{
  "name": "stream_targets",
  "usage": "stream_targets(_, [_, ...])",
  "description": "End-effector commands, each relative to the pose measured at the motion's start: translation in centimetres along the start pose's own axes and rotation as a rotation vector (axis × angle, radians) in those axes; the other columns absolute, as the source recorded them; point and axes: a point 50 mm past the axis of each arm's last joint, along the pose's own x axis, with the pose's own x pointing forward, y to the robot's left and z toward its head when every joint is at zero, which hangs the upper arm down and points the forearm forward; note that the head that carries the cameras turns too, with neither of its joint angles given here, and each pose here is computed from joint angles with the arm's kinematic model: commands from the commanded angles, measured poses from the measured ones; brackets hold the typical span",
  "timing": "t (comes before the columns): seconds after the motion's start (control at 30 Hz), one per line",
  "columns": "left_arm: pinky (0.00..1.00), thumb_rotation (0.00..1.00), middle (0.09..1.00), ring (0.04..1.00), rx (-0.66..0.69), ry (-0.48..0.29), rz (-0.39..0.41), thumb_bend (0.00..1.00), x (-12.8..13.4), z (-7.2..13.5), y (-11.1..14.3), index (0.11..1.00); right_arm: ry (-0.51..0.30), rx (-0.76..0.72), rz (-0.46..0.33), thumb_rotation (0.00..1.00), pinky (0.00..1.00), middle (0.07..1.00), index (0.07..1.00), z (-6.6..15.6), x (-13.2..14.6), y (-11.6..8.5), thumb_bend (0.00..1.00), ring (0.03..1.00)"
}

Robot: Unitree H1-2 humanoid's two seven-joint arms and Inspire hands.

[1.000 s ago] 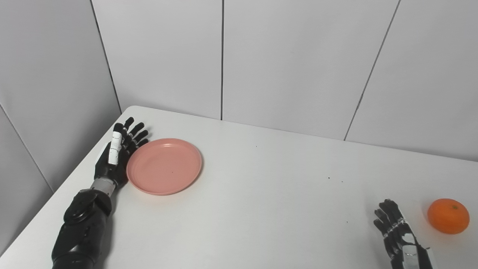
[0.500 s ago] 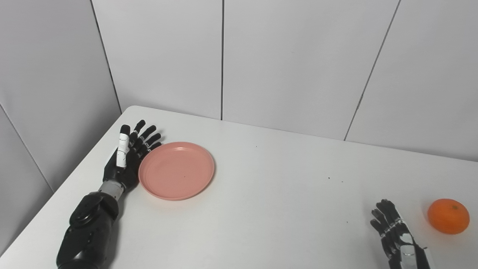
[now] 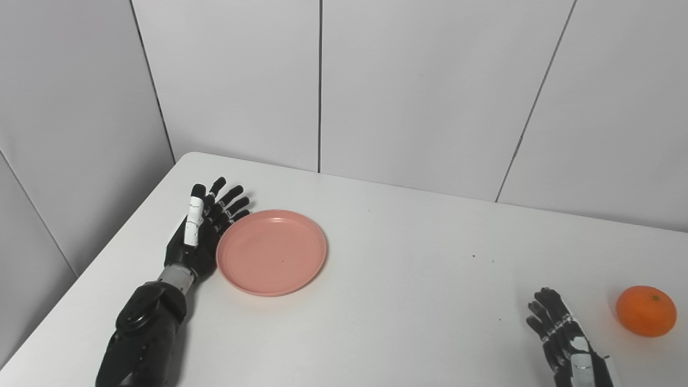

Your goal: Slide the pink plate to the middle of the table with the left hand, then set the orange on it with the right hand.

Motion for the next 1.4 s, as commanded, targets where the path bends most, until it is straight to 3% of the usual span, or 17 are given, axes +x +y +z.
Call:
stream_targets(0.0, [0.87, 0.84, 0.913, 0.883, -0.024, 0.074, 0.007, 0.99, -0.6, -1.8, -0.7, 1.000, 0.134, 0.062, -0.025, 0.96, 0.92, 0.915, 0.888, -3.0, -2.7, 1.0, 0.83, 0.917])
stream_targets(0.63, [0.92, 0.84, 0.898, 0.895, -0.076, 0.126, 0.023, 1.00, -0.6, -4.5, -4.3, 1.000, 0.130, 0.052, -0.016, 0.97, 0.93, 0.914, 0.886, -2.7, -2.7, 1.8, 0.81, 0.919])
stream_targets(0.9, [0.97, 0.86, 0.910, 0.903, -0.124, 0.140, 0.044, 0.98, -0.8, -3.8, -5.3, 1.000, 0.131, 0.046, -0.012, 0.95, 0.92, 0.909, 0.880, -2.3, -2.6, 2.3, 0.84, 0.910])
stream_targets(1.0, [0.95, 0.86, 0.904, 0.897, -0.145, 0.145, 0.043, 0.99, -1.0, -3.4, -6.1, 1.000, 0.132, 0.046, -0.013, 0.94, 0.92, 0.907, 0.878, -2.2, -2.4, 2.6, 0.85, 0.908])
stream_targets(1.37, [0.99, 0.86, 0.917, 0.906, -0.163, 0.172, 0.005, 0.98, -1.5, -3.2, -8.7, 1.000, 0.136, 0.047, -0.011, 0.95, 0.92, 0.908, 0.878, -1.8, -2.1, 3.5, 0.86, 0.910])
